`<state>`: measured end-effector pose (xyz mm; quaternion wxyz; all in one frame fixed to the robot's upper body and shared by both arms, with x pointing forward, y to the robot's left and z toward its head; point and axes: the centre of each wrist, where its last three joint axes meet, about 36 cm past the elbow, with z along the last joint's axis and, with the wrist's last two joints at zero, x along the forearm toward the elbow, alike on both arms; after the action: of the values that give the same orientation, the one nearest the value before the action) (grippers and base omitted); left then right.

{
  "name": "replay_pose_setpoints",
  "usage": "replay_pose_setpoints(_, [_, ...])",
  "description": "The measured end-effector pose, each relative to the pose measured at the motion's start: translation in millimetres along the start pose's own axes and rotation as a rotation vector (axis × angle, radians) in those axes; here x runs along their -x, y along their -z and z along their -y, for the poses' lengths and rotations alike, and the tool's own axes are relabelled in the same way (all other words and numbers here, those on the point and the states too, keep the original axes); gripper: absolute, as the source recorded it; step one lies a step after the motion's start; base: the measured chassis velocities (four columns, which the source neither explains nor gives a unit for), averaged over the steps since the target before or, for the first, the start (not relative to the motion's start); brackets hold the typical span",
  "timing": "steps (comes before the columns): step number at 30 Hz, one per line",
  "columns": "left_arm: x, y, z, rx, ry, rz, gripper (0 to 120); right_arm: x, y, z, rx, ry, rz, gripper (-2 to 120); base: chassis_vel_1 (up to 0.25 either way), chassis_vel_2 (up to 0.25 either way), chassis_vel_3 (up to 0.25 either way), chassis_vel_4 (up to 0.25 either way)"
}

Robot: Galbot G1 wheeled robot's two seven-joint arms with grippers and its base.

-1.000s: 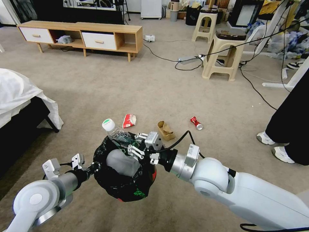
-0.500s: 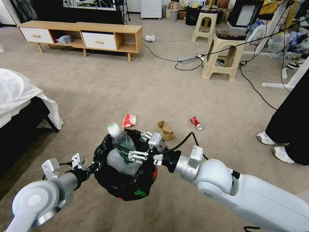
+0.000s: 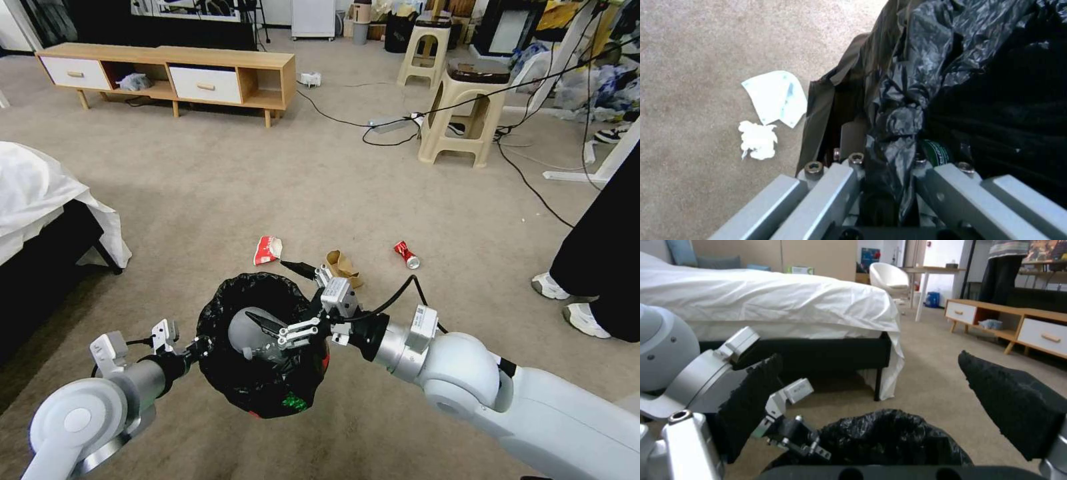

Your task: Pick up the trash bin, then pick up the garbage from the floor and place it into the trash bin.

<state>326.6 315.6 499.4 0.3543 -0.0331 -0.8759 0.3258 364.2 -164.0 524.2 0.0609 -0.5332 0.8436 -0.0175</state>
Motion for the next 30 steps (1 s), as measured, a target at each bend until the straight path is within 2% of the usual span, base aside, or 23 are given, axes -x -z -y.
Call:
replay_pose_setpoints(14, [-1.8, -3.1, 1.3, 0.000, 0.001, 0.005, 1, -5, 6, 2, -0.008, -0.010, 0.011, 100, 0.000, 0.000, 0.000, 0.000])
replay_pose_setpoints(23, [-5.3, -0.7, -3.6, 0.017, 0.030, 0.031, 1, -11, 13, 9, -0.004, -0.060, 0.031, 100, 0.000, 0.000, 0.000, 0.000])
replay_pose_setpoints(25, [-4.3, 0.5, -11.6, 0.069, 0.070, 0.063, 1, -21, 11, 12, 0.005, -0.103, 0.023, 100, 0.000, 0.000, 0.000, 0.000])
replay_pose_setpoints(27, [-3.9, 1.1, -14.0, 0.087, 0.079, 0.072, 1, -25, 10, 12, 0.010, -0.117, 0.018, 100, 0.000, 0.000, 0.000, 0.000])
replay_pose_setpoints(30, [-4.6, 2.9, -26.8, 0.139, 0.124, 0.110, 1, -35, 9, 15, 0.006, -0.165, 0.012, 100, 0.000, 0.000, 0.000, 0.000])
